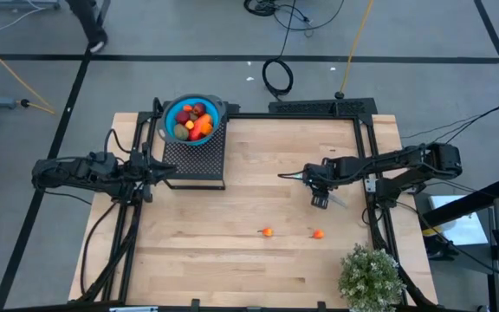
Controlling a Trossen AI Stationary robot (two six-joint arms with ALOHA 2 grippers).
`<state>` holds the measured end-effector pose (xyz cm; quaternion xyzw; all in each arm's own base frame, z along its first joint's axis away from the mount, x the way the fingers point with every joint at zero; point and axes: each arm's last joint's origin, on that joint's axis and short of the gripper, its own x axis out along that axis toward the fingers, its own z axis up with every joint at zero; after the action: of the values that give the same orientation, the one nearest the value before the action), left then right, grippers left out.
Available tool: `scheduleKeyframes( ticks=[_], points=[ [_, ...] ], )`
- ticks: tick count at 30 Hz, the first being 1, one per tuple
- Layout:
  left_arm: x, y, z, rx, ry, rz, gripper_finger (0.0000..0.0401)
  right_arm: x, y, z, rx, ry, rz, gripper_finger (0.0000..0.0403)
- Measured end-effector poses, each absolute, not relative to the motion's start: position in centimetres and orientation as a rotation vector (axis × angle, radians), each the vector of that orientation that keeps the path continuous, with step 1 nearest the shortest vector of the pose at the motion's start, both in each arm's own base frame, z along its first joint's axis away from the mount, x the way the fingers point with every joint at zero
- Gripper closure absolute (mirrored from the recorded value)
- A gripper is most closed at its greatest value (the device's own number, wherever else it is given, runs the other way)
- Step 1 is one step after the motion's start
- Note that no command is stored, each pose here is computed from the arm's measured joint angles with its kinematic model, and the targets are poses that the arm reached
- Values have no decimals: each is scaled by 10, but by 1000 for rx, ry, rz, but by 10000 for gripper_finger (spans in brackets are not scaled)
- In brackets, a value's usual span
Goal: Pick & Place Fruit
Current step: Put the blue knife on the shelf
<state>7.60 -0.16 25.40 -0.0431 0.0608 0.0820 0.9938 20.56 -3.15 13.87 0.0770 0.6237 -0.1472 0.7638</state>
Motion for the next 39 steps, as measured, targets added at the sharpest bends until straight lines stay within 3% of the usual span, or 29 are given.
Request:
scheduleKeyframes(
  ticks=[18, 39],
  points=[
    [76, -2, 254, -94, 120, 165, 359, 210, -24, 143, 152, 1298, -191, 232],
    [76, -2, 254, -91, 120, 165, 359, 202, -22, 153, 169, 1288, -205, 232]
  ],
)
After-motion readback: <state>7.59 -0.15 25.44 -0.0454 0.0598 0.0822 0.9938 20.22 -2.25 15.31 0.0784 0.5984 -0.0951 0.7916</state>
